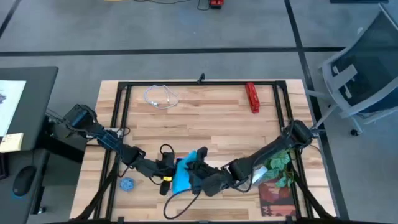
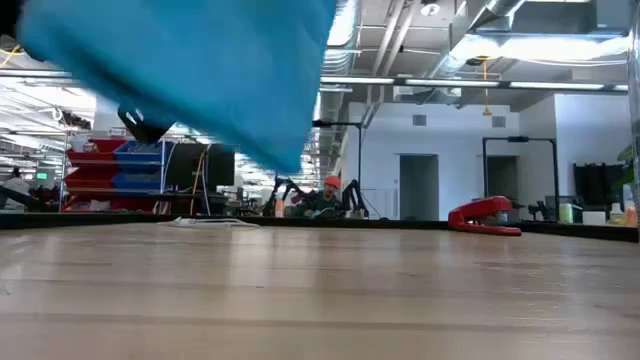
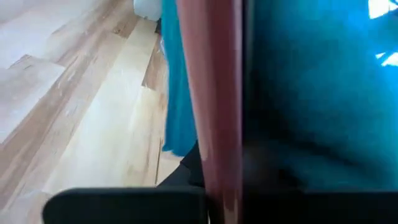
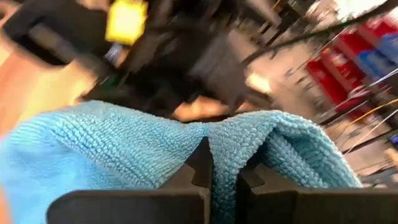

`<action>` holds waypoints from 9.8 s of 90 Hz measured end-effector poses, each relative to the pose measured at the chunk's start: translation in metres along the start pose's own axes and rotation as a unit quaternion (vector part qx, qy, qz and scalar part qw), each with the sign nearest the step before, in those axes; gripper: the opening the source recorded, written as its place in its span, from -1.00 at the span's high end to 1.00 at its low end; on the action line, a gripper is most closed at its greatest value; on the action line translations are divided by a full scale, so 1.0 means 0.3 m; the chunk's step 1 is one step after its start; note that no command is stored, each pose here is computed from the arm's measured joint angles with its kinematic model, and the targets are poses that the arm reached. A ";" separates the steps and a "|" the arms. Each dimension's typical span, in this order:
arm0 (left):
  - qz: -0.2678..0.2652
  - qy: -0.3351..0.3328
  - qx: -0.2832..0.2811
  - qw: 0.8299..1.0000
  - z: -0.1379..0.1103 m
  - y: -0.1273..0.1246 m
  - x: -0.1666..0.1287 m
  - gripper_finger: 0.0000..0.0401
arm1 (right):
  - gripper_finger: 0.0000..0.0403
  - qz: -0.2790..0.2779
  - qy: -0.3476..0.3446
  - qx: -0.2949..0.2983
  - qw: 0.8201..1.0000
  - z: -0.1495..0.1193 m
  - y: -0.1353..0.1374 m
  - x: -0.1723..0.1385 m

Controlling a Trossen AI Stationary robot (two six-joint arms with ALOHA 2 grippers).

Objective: Apply microfiber cloth
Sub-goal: Wipe the front of the cellphone with the blue microfiber cloth

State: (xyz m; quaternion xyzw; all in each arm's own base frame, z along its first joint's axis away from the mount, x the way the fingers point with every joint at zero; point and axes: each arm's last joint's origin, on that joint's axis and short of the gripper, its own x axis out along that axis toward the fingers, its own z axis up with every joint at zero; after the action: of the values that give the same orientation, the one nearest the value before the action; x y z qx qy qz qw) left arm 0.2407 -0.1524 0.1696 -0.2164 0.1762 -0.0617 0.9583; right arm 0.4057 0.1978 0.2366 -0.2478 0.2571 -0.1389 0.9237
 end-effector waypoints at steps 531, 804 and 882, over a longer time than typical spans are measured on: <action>0.119 -0.045 0.059 0.990 0.148 -0.064 -0.111 0.98 | 0.75 0.142 0.087 0.119 0.979 -0.121 0.083 0.064; 0.083 -0.057 0.132 0.986 0.189 -0.060 -0.108 0.87 | 0.90 0.197 -0.083 0.281 0.936 -0.038 -0.234 -0.051; 0.149 -0.107 0.009 0.983 0.064 0.126 -0.291 0.98 | -0.23 0.262 0.037 0.145 0.953 -0.151 -0.075 0.067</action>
State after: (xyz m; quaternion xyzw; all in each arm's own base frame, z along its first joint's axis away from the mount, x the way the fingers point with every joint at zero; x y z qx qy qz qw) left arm 0.1680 -0.0940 0.1964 -0.1843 0.1028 0.1041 0.9719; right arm 0.3947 0.1537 0.2068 -0.0293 0.3241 0.0632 0.9434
